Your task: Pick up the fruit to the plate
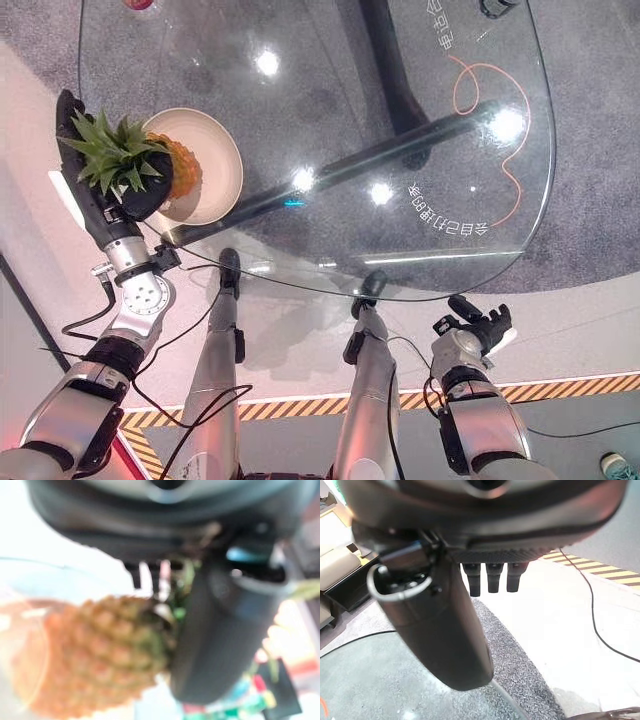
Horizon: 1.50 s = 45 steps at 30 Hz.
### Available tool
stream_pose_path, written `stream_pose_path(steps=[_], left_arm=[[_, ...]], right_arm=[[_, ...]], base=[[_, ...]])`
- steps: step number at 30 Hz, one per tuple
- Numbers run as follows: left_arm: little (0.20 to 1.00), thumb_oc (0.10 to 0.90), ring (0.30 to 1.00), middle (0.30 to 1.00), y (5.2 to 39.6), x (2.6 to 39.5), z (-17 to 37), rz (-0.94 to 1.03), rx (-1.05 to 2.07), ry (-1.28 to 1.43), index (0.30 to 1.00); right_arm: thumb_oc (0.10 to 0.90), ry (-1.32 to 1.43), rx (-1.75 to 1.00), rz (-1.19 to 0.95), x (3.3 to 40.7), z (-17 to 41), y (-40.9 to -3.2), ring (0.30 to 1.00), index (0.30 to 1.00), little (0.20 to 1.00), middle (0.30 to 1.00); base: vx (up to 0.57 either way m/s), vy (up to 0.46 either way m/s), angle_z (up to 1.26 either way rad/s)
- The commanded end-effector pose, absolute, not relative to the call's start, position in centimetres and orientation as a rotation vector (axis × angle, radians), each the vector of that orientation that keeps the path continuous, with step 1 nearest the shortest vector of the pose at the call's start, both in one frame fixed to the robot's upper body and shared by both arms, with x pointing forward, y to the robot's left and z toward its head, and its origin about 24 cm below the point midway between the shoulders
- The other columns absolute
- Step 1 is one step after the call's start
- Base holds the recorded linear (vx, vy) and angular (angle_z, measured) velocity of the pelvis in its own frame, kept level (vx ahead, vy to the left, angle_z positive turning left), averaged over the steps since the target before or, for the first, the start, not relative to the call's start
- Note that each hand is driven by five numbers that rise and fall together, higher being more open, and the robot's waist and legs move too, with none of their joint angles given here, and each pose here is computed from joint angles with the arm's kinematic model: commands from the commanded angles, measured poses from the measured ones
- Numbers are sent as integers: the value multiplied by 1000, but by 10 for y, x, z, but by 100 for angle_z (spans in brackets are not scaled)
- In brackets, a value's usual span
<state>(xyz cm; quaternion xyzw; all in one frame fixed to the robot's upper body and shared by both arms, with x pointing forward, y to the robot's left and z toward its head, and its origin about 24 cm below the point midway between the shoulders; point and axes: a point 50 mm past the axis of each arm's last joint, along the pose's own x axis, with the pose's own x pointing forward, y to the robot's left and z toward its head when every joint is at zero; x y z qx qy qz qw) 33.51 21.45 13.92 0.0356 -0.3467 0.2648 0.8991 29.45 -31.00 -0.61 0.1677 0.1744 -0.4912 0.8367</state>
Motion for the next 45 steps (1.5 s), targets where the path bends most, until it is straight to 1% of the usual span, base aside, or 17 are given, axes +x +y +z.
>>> stream_pose_path(steps=[1,22,29,39,45], left_arm=[[900,800,900,900,209,331,158,509,48,-846,900],[900,800,900,900,210,329,148,478,83,-808,900],[900,800,900,900,205,328,154,433,90,-846,900],[900,800,900,900,196,330,166,365,178,-917,900],[900,800,900,900,193,329,164,338,228,-927,900]], right_arm=[[800,301,310,-1166,276,3,-346,900,900,900,900],[800,295,300,-1177,271,6,-355,900,900,900,900],[800,293,293,-1178,272,7,-356,900,900,900,900],[800,295,294,-1172,274,9,-355,900,900,900,900],[800,298,286,-1174,272,8,-358,900,900,900,900]], base=[[0,0,0],[0,0,0],[0,0,0],[0,0,0],[0,0,0]])
